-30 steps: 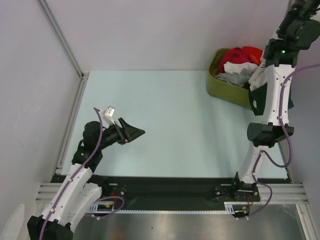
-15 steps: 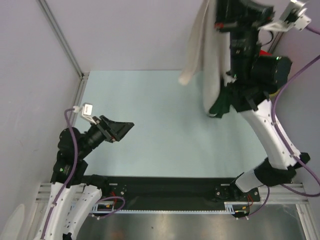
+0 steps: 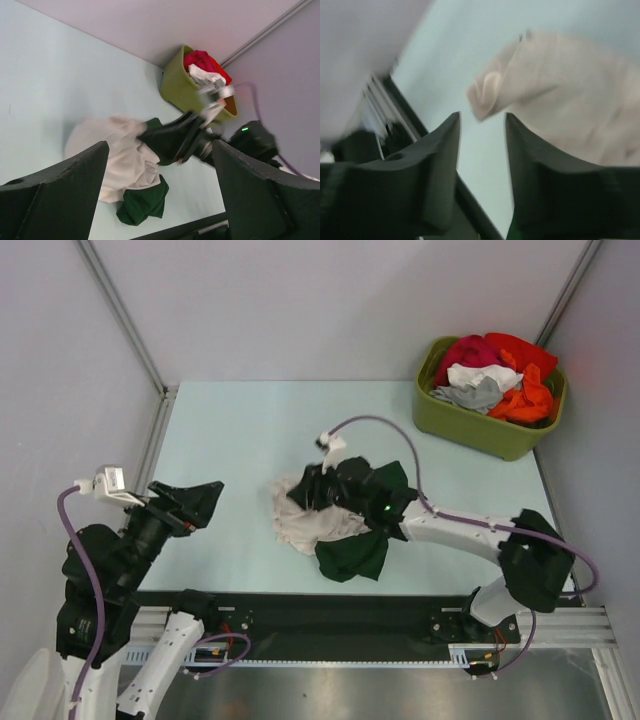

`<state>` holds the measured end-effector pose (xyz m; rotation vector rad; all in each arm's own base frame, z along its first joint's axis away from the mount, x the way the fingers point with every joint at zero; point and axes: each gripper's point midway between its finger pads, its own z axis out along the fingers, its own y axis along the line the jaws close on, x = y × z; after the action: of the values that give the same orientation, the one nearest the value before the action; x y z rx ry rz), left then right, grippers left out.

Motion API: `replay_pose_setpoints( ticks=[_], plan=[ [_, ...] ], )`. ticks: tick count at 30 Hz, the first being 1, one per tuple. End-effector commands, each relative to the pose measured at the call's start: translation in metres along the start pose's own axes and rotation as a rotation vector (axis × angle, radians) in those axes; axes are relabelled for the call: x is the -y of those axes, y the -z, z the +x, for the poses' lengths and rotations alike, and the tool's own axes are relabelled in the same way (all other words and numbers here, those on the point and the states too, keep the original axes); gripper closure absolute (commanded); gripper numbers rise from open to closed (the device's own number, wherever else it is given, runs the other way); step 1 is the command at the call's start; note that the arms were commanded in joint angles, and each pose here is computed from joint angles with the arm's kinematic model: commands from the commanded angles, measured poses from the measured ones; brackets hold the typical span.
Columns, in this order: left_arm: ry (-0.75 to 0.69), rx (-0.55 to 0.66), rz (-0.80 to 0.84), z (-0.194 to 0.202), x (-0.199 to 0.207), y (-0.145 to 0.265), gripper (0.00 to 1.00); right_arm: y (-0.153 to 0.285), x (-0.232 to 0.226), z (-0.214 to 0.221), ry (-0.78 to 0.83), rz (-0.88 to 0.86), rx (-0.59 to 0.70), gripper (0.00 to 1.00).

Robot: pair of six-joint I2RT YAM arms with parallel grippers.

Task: Fold and stack the t-shirts
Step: Move the tshirt to the center of the board

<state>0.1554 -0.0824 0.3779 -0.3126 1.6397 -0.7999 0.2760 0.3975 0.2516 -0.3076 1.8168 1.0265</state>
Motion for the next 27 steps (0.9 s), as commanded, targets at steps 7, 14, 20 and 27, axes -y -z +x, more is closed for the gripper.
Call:
replay_pose_setpoints(
  ticks=[7,14,20,27],
  plan=[
    [0.108,-0.403,-0.128,0.113,-0.062,-0.05,0.19,0.089,0.054,0.13,-0.063,0.094,-0.599,0.35],
    [0.17,-0.495,-0.309,0.178,-0.108,-0.068,0.17,0.152,0.12,0.122,-0.176,0.34,-0.469,0.18],
    [0.211,-0.593,-0.466,0.23,-0.15,-0.074,0.21,0.179,0.137,0.147,-0.317,0.422,-0.422,0.18],
    [0.184,-0.517,-0.423,0.232,-0.157,-0.107,0.39,0.196,0.15,0.165,-0.343,0.466,-0.417,0.44]
  ],
)
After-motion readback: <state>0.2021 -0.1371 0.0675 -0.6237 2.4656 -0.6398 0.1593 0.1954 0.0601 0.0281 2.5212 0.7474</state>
